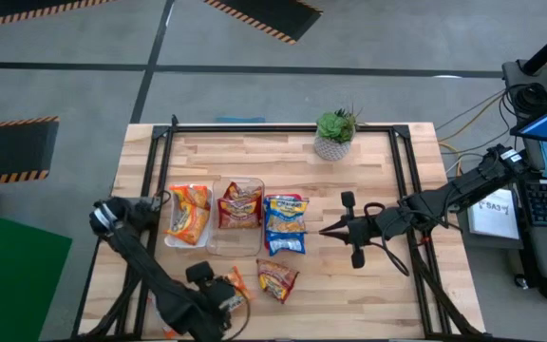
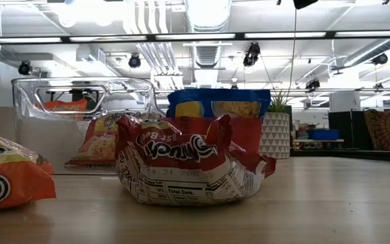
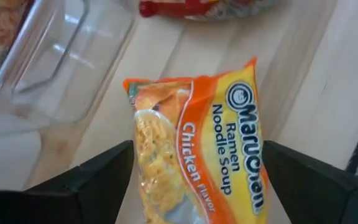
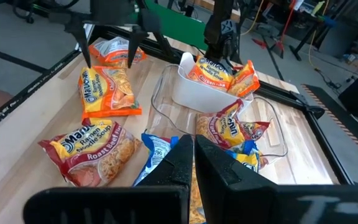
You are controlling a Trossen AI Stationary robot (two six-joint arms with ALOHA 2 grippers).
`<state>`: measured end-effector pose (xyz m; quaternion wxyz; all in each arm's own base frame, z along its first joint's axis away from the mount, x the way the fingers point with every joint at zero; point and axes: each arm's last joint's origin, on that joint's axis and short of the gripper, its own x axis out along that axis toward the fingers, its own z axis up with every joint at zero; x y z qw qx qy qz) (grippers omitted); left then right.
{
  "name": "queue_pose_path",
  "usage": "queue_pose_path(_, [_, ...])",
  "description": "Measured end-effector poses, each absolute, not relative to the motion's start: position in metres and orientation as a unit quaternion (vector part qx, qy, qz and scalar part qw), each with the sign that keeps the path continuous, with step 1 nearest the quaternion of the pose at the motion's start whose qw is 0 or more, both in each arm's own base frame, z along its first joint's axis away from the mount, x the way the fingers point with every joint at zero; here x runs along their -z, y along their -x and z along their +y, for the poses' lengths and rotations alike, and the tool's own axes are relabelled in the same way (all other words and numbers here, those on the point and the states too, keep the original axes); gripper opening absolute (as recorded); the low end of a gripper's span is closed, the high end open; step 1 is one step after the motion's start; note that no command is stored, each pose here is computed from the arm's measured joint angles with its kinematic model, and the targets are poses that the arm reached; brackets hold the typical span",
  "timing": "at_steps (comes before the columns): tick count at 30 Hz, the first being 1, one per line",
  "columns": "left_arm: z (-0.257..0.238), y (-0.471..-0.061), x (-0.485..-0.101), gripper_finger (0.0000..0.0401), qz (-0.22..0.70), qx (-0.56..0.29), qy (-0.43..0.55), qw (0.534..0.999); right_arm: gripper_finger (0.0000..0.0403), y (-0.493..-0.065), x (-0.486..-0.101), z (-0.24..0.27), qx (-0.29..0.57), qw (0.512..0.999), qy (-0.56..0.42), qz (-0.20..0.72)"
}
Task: Sort Maruchan noodles
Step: Put the orange noodle pack into the white bin
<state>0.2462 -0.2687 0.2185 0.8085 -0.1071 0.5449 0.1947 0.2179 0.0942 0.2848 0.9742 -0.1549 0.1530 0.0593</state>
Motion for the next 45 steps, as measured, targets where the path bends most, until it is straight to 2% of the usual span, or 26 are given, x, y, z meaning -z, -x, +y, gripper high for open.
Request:
queue_pose_path(4, [-0.266, -0.224, -0.211, 0.0329, 0.492, -0.215, 0.162, 0.828, 0.0009, -0.218, -0.285, 0.094, -0.06, 0.974, 0.159, 0.153])
queue_pose_path(9, [-0.26, -0.212, -0.181, 0.0327, 0.454, -0.223, 0.197, 0.84, 0.0009, -0.218, -0.285, 0.094, -0.061, 0.972, 0.167, 0.152])
queue_pose_path(15, [-0.251, -0.206, -0.147, 0.0327, 0.441, -0.216, 0.221, 0.843, 0.0009, -0.218, -0.285, 0.094, -0.061, 0.972, 0.169, 0.149])
queue_pose_path(21, [-0.246, -0.202, -0.13, 0.0319, 0.429, -0.203, 0.247, 0.845, 0.0009, -0.218, -0.286, 0.094, -0.061, 0.973, 0.168, 0.149])
queue_pose_path(25, [-0.25, -0.202, -0.131, 0.0266, 0.433, -0.187, 0.237, 0.85, 0.0009, -0.218, -0.285, 0.094, -0.06, 0.973, 0.163, 0.149])
queue_pose_path(33, [-0.258, -0.206, -0.146, 0.0062, 0.451, -0.154, 0.214, 0.853, 0.0009, -0.218, -0.286, 0.094, -0.06, 0.974, 0.16, 0.149])
queue_pose_path(35, [-0.261, -0.208, -0.156, 0.0022, 0.456, -0.148, 0.199, 0.855, 0.0009, -0.218, -0.286, 0.094, -0.059, 0.975, 0.155, 0.15])
queue_pose_path(37, [-0.262, -0.208, -0.169, 0.001, 0.47, -0.15, 0.175, 0.852, 0.0009, -0.218, -0.285, 0.094, -0.059, 0.975, 0.155, 0.15])
queue_pose_path(40, [-0.261, -0.207, -0.2, 0.0021, 0.489, -0.169, 0.127, 0.846, 0.0009, -0.218, -0.285, 0.094, -0.059, 0.975, 0.155, 0.15])
queue_pose_path(45, [-0.24, -0.201, -0.269, 0.0015, 0.47, -0.262, 0.042, 0.842, 0.0009, -0.218, -0.285, 0.094, -0.059, 0.975, 0.156, 0.15])
